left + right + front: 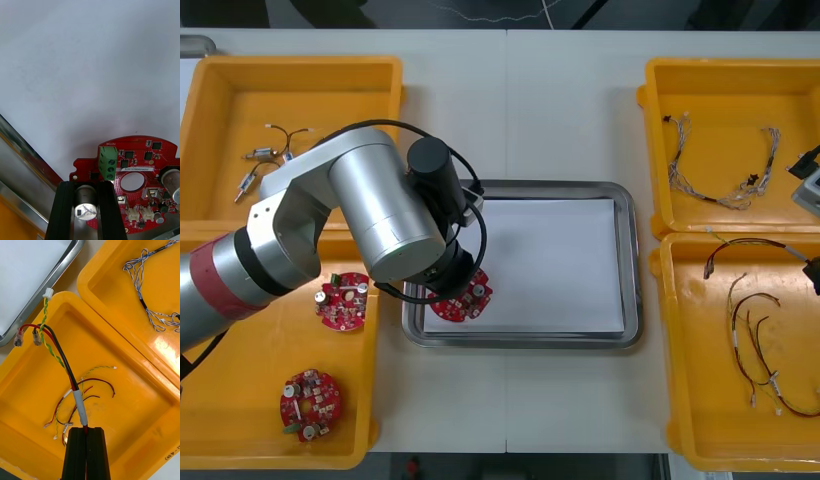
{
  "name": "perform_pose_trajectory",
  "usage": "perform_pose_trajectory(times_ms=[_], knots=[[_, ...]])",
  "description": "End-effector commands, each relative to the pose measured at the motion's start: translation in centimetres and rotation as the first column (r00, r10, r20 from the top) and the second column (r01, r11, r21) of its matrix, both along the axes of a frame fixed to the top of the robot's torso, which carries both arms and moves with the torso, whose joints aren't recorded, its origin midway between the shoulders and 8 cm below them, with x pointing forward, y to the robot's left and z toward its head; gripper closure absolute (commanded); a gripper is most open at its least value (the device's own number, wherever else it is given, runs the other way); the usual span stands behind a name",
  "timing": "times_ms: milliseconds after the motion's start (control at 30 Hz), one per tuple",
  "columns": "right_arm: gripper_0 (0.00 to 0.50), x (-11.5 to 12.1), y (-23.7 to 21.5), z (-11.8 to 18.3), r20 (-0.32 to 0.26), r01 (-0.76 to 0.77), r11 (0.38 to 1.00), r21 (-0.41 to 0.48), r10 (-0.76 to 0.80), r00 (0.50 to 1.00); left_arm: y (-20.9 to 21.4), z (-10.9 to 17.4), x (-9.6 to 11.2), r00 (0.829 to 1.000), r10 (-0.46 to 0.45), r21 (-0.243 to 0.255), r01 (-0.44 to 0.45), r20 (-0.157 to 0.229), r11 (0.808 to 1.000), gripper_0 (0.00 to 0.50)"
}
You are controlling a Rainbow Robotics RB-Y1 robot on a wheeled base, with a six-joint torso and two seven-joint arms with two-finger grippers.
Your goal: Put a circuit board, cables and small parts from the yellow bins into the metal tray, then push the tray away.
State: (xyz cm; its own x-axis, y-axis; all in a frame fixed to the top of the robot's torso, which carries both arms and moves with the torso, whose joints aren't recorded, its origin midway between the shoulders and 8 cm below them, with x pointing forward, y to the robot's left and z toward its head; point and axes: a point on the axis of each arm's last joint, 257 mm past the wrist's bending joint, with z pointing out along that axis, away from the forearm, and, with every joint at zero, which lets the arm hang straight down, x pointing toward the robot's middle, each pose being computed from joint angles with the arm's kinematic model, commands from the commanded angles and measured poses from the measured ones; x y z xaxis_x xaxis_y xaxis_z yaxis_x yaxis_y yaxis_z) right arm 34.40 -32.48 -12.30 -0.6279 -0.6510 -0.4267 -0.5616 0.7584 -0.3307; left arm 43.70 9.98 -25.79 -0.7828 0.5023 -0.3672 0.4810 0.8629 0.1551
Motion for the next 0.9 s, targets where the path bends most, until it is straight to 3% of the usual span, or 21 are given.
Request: perform_pose_trajectory(times_ms=[33, 300, 433, 500, 567, 667, 900], knots=[[0.500, 0.18, -0.07, 1.19, 0.028, -0.049, 0.996, -0.072, 0.051, 0.998, -1.86, 1.10, 0.48, 0.998, 0.061, -0.052, -0.059, 0.028, 0.997, 0.500], [0.500, 0.23, -0.08, 1.23, 0.030, -0.048, 0.996, -0.073, 0.050, 0.998, -2.06, 0.58, 0.48, 0.997, 0.076, -0.063, -0.074, 0.022, 0.995, 0.492], [0.500, 0.23, -0.04, 1.21, 0.030, -0.048, 0.996, -0.072, 0.050, 0.998, -2.07, 0.48, 0.59, 0.996, 0.089, -0.073, -0.087, 0.022, 0.994, 0.375], [0.500, 0.18, -0.03, 1.15, 0.027, -0.049, 0.996, -0.071, 0.051, 0.998, -2.16, 0.44, 0.53, 0.996, 0.091, -0.074, -0.089, 0.021, 0.993, 0.272], [0.500, 0.15, 0.00, 1.14, 0.026, -0.050, 0.996, -0.070, 0.052, 0.998, -2.18, 0.32, 0.47, 0.995, 0.094, -0.074, -0.092, 0.020, 0.993, 0.119], [0.500, 0.17, 0.08, 1.19, 0.028, -0.053, 0.996, -0.070, 0.055, 0.998, -2.15, 0.36, 0.55, 0.995, 0.101, -0.079, -0.099, 0.022, 0.992, 0.000], [0.500, 0.05, 0.26, 1.07, 0.021, -0.061, 0.996, -0.066, 0.062, 0.998, -2.47, 1.13, 0.67, 0.993, 0.117, -0.102, -0.114, 0.029, 0.988, 0.000]])
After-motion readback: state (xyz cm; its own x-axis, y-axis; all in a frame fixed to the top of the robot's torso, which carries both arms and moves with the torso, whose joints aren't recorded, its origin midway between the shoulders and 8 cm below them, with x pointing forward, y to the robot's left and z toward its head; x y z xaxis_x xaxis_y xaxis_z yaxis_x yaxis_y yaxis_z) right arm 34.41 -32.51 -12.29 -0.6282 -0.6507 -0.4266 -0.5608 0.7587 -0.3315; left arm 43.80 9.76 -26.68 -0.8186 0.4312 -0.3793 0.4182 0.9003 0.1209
